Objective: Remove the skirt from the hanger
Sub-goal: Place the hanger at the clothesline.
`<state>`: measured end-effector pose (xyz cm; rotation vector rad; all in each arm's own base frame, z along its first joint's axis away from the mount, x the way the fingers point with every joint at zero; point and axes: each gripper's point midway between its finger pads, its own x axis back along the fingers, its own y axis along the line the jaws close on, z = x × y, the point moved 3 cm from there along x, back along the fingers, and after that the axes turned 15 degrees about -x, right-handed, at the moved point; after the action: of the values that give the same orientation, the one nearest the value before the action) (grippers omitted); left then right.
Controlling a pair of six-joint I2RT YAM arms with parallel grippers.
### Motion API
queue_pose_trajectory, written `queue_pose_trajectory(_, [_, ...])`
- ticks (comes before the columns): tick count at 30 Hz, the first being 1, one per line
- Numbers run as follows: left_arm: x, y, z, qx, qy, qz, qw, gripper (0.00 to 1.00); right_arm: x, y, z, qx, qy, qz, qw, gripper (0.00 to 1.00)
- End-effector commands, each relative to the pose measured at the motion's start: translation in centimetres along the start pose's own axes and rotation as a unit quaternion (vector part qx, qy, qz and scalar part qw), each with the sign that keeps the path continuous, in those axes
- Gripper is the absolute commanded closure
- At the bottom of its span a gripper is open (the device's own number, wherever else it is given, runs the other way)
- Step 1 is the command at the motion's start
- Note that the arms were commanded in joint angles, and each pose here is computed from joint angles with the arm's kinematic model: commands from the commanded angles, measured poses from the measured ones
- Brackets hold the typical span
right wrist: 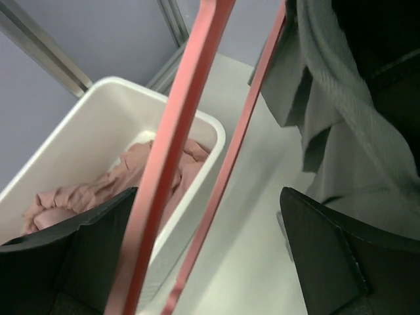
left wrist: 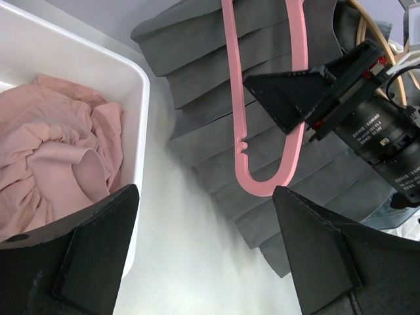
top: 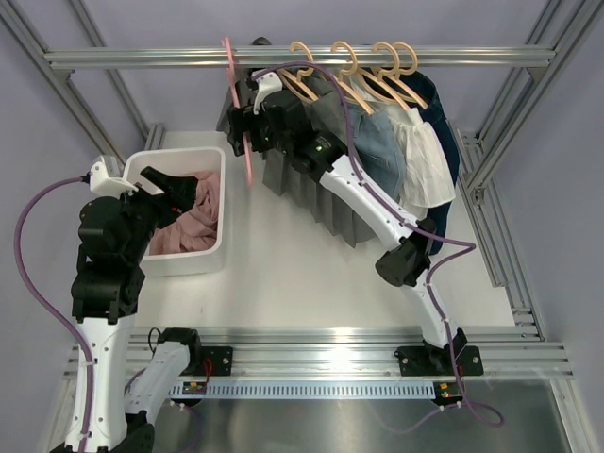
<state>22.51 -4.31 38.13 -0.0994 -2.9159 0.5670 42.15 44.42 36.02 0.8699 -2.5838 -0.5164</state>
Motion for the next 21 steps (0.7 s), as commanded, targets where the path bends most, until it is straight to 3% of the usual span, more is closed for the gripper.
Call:
queue_pose_trajectory(1, [0.3, -0.8, -0.8, -0.011, -0.016, 0.024, 1.000, 0.12, 5.2, 2.6, -5.6, 0.016, -0.065, -0.020, 0.998, 0.04])
queue_pose_trajectory(6, [0.5, -1.0, -0.5, -0.010, -0.012, 0.033, 0.999, 0.12, 9.5, 3.3, -6.9, 0.018, -0.065, -0.038, 0.997, 0.02])
queue_pose_trajectory(12, [1.2, -1.2, -0.5, -0.010, -0.012, 0.038, 0.999, 0.12, 13.5, 5.5, -6.2, 0.033, -0.001, -0.116, 0.993, 0.00])
queue_pose_trajectory(14, [1.3, -1.1, -0.5, -0.010, -0.013, 0.036, 0.999, 0.12, 14.8, 5.0, -6.2, 0.034, 0.009, -0.100, 0.994, 0.01])
queue_pose_trajectory(18, [1.2, -1.9, -0.5, -0.010, -0.006, 0.063, 0.998, 0.14, 18.3, 2.4, -8.1, 0.046, -0.040, -0.034, 0.998, 0.01])
queue_pose_trajectory(21, [0.7, -3.4, -0.3, -0.015, 0.019, 0.102, 0.995, 0.16, 20.6, -0.7, -9.5, 0.050, -0.042, -0.001, 0.998, 0.15])
